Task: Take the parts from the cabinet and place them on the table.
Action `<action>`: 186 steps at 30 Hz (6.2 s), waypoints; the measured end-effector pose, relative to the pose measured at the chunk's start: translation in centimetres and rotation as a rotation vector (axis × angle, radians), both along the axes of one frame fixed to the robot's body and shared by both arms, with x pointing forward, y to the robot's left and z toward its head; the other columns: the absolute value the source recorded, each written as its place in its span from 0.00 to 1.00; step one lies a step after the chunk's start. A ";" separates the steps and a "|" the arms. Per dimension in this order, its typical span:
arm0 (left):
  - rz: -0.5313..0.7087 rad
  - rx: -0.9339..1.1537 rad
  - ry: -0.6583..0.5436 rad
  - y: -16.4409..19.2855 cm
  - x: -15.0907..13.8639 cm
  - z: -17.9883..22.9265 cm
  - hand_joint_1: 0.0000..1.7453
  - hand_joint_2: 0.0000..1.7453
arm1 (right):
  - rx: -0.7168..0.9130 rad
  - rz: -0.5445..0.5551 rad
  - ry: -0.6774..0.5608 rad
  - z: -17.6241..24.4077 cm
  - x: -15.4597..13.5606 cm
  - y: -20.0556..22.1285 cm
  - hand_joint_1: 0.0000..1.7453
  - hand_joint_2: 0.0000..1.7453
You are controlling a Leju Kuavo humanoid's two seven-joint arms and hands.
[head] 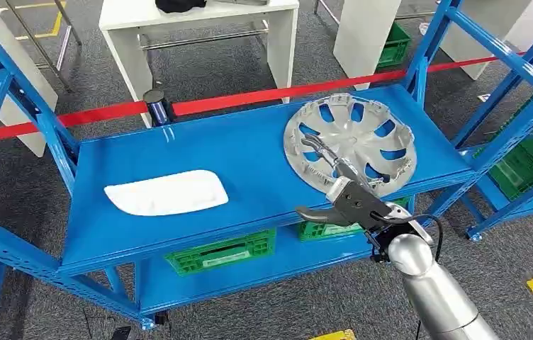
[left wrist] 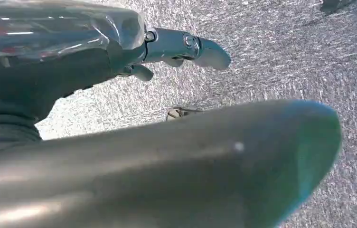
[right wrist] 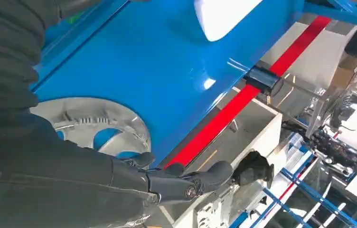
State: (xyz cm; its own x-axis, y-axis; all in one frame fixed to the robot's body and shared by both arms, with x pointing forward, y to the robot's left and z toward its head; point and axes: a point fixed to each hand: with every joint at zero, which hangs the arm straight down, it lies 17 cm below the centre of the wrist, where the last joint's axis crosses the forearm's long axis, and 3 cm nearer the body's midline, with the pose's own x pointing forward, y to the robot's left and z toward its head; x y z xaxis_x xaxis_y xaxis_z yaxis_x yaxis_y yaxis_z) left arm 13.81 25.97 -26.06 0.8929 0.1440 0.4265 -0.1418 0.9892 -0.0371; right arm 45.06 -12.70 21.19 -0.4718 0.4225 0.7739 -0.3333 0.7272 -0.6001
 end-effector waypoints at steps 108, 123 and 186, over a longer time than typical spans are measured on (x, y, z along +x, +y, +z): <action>0.069 -0.068 -0.054 -0.9 2.6 0.9 0.00 0.00 | -1.277 -0.159 0.060 -15.4 12.4 -14.8 1.00 1.00; 0.089 -0.068 -0.085 -0.8 3.2 1.2 0.00 0.00 | -1.217 -0.185 0.062 -15.5 12.3 -15.0 1.00 1.00; 0.007 -0.035 -0.167 -2.5 3.3 1.9 0.00 1.00 | 0.797 0.672 -0.007 20.5 -5.6 -7.7 1.00 1.00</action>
State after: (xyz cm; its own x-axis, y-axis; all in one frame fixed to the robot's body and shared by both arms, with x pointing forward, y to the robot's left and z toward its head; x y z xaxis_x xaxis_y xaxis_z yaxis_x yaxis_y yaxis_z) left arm 17.14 23.44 -24.21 0.8093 0.1671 0.5632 -0.1374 0.9859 -0.0950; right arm 39.51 -20.42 41.64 -0.4265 -0.5611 0.7094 -0.8146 0.5792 -0.0316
